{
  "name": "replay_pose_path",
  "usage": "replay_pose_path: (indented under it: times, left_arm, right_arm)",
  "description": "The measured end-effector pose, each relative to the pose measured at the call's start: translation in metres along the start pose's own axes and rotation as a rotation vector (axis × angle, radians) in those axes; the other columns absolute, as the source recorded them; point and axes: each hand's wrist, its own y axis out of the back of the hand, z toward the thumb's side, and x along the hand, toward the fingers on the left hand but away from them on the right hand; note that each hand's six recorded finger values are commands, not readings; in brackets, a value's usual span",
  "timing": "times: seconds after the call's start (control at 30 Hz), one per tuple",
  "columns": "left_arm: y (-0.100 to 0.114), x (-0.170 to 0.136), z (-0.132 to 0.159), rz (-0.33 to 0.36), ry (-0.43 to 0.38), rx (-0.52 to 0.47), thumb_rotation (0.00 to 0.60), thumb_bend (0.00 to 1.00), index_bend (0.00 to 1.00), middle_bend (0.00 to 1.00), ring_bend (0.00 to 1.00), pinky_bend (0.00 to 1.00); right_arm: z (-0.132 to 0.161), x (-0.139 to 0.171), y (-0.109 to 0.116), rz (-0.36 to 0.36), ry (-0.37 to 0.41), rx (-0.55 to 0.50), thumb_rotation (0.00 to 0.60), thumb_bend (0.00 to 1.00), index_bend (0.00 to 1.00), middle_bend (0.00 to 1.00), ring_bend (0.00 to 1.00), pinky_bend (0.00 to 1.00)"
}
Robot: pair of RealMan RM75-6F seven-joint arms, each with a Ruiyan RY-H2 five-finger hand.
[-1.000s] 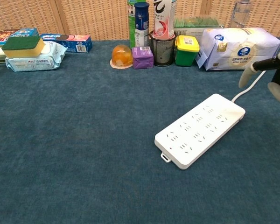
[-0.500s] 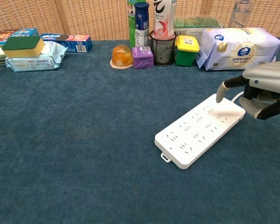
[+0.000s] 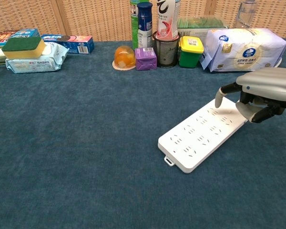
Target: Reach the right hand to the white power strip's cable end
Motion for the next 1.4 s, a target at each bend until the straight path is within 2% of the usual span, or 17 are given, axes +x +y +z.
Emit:
replay_pose_path:
  times: [0.3,0.97,1.4]
  left_arm:
    - [0.003,0.000,-0.001,0.009,0.006,-0.001,0.600,0.12,0.00,0.00,0.00,0.06]
    - [0.007,-0.003,0.002,0.018,0.009,-0.002,0.600,0.12,0.00,0.00,0.00,0.06]
    - [0.009,-0.004,0.001,0.020,0.013,-0.004,0.600,0.12,0.00,0.00,0.00,0.06]
  right_arm:
    - [-0.015,-0.003,-0.004,0.014,-0.041,0.007,0.600,0.86,0.29,0.88,1.00,1.00]
    - [-0.022,-0.009,-0.004,0.021,-0.052,0.011,0.600,0.86,0.30,0.88,1.00,1.00]
    - [-0.028,-0.006,-0.014,0.044,-0.062,0.010,0.600,0.86,0.30,0.88,1.00,1.00]
